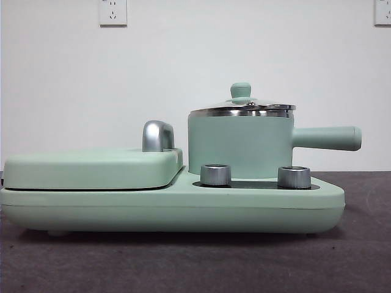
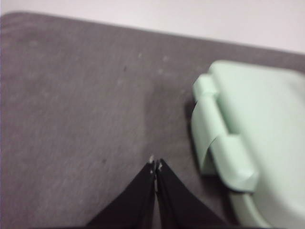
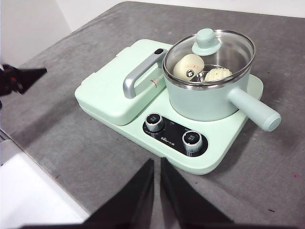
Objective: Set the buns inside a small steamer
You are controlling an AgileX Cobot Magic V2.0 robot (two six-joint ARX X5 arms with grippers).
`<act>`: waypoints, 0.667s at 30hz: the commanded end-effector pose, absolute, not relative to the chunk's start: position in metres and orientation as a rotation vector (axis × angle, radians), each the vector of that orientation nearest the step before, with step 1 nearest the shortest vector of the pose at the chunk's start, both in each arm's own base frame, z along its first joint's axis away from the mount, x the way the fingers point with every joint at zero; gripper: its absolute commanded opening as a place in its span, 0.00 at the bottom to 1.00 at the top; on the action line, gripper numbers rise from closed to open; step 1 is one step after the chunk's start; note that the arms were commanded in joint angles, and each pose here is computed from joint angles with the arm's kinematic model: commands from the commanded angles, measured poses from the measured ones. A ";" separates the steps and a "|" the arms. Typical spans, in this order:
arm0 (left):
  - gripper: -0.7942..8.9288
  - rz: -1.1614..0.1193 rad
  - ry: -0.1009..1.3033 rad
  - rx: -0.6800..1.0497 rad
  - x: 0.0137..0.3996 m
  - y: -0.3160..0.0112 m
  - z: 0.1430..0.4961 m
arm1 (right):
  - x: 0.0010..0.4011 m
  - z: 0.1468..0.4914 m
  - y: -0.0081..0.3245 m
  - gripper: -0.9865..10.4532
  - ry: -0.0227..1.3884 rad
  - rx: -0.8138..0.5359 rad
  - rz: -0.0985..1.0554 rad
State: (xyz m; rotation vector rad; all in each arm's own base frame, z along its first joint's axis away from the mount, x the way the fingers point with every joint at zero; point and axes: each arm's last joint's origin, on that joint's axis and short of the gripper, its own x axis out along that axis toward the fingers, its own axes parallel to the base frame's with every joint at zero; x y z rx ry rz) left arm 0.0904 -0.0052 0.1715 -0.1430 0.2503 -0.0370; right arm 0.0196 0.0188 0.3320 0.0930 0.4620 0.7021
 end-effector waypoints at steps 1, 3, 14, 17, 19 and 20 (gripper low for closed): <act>0.09 -0.030 0.220 -0.124 0.090 -0.004 0.165 | 0.019 0.336 0.019 0.10 0.441 0.089 0.713; 0.09 -0.013 0.221 -0.121 0.091 -0.004 0.159 | 0.019 0.336 0.019 0.10 0.441 0.089 0.713; 0.09 -0.002 0.178 -0.105 0.096 -0.004 0.150 | 0.019 0.336 0.019 0.10 0.441 0.089 0.713; 0.09 -0.002 0.178 -0.105 0.096 -0.004 0.150 | 0.019 0.336 0.019 0.10 0.441 0.089 0.713; 0.09 -0.002 0.178 -0.105 0.096 -0.004 0.150 | 0.019 0.336 0.019 0.10 0.441 0.089 0.713; 0.09 -0.002 0.178 -0.105 0.096 -0.004 0.150 | 0.019 0.336 0.019 0.10 0.441 0.089 0.713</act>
